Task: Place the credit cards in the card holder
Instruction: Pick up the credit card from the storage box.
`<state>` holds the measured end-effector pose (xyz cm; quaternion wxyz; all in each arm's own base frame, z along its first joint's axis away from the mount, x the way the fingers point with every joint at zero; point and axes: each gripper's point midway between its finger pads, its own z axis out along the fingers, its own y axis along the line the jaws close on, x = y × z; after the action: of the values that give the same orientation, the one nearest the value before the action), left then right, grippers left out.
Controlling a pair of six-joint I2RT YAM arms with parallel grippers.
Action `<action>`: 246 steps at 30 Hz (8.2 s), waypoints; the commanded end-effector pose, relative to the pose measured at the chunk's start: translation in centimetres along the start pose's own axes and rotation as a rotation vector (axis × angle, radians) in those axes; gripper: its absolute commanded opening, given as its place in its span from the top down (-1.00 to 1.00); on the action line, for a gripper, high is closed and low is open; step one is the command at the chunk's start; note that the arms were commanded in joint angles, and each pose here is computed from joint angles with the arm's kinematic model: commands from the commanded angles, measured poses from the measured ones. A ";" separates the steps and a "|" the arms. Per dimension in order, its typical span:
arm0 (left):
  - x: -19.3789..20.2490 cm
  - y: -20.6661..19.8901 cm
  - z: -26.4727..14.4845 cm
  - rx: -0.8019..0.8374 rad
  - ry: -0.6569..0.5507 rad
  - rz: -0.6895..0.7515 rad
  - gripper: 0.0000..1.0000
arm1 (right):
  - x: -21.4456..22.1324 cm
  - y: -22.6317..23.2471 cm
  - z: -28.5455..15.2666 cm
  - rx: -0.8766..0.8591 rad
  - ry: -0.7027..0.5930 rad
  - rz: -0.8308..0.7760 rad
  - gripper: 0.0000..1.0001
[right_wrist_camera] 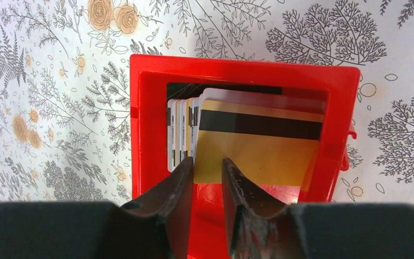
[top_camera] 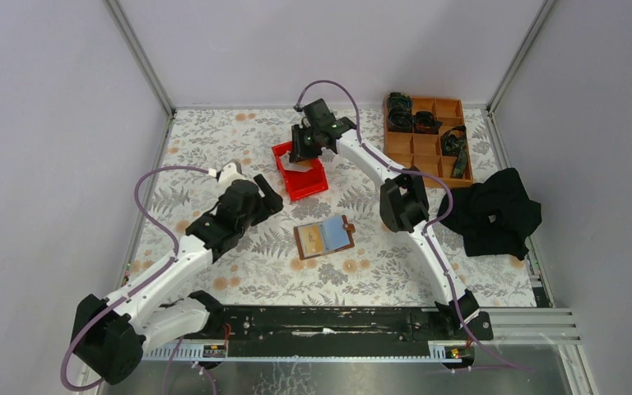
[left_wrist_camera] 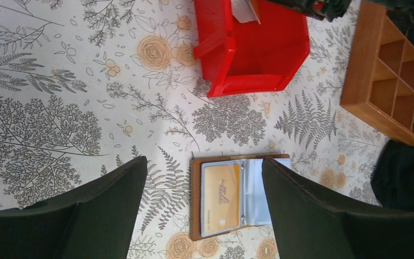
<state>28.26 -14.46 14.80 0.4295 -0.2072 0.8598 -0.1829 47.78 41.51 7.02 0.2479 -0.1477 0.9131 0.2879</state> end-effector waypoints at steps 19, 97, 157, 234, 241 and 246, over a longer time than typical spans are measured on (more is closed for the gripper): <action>-3.7 0.1 9.3 -0.040 -0.020 -0.141 -0.61 | -1.7 -2.7 -3.6 0.130 -0.042 -0.036 0.66; -1.3 -0.4 12.4 0.003 0.081 -0.128 -0.53 | -6.8 -9.3 -9.1 0.296 -0.189 0.004 0.61; -2.7 -1.4 10.5 0.052 0.055 -0.083 -0.53 | -8.9 -13.2 -12.3 0.489 -0.269 -0.120 1.00; 10.0 -12.2 -8.2 1.185 0.575 0.216 0.45 | 17.9 7.1 -26.3 -0.617 0.260 0.117 1.00; 9.8 -11.6 -8.4 1.178 0.576 0.194 0.44 | 17.5 7.0 -26.0 -0.625 0.264 0.118 1.00; 9.8 -11.1 -8.4 1.174 0.577 0.190 0.64 | 17.6 6.9 -25.9 -0.626 0.272 0.122 1.00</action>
<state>18.87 -28.04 17.30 0.2261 0.1722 0.7344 -0.6164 19.80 28.95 17.89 0.0322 -0.1897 0.8224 0.5354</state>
